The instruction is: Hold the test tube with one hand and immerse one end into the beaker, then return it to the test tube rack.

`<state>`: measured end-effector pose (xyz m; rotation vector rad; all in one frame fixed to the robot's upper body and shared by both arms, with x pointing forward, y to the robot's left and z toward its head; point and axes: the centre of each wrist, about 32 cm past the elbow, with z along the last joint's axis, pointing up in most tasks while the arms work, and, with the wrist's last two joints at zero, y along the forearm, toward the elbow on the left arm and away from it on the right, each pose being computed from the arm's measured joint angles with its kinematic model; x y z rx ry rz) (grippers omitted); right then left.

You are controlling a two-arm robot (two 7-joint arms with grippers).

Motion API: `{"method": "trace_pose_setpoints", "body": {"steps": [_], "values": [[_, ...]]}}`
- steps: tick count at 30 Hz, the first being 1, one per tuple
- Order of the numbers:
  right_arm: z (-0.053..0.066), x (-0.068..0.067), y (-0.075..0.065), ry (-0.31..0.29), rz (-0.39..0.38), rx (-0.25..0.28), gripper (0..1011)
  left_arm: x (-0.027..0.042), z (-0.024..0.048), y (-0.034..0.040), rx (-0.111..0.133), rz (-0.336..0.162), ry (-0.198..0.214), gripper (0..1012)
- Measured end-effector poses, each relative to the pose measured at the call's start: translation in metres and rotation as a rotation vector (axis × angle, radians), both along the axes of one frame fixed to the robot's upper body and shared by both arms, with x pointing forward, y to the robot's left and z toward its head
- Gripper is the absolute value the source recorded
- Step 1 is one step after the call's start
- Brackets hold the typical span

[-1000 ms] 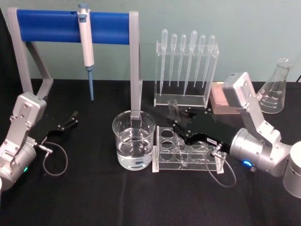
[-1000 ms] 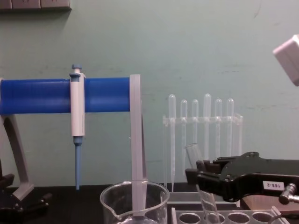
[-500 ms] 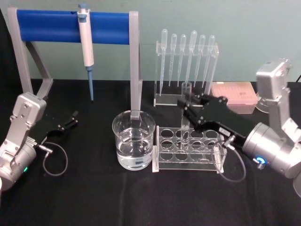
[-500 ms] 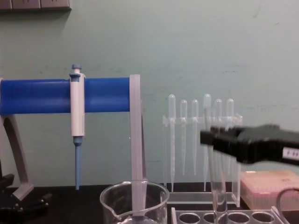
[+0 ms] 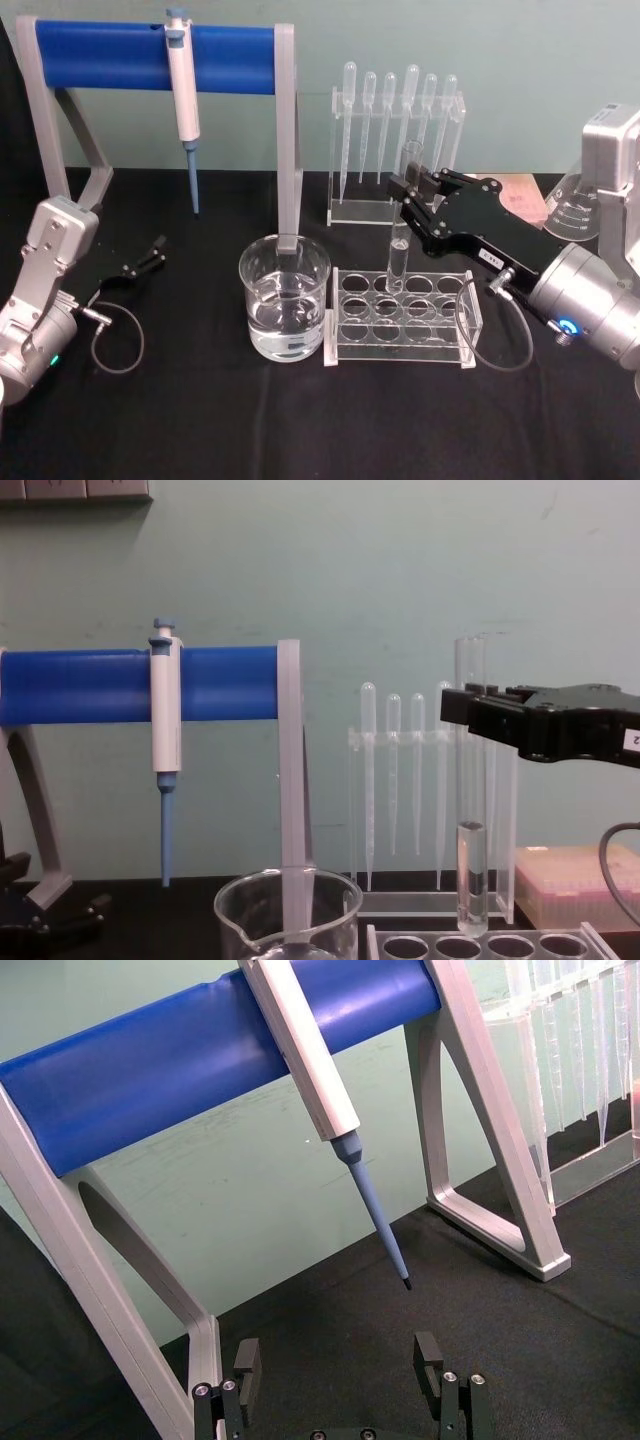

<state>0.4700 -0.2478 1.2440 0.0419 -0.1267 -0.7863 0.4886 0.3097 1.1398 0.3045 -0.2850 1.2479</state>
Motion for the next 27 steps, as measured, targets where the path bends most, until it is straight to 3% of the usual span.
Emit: {"method": "trace_pose_setpoints", "body": {"steps": [27], "values": [[-0.0001, 0.0000, 0.0000, 0.001, 0.001, -0.002, 228, 0.0000, 0.0000, 0.0000, 0.000, 0.000, 0.000, 1000]]}}
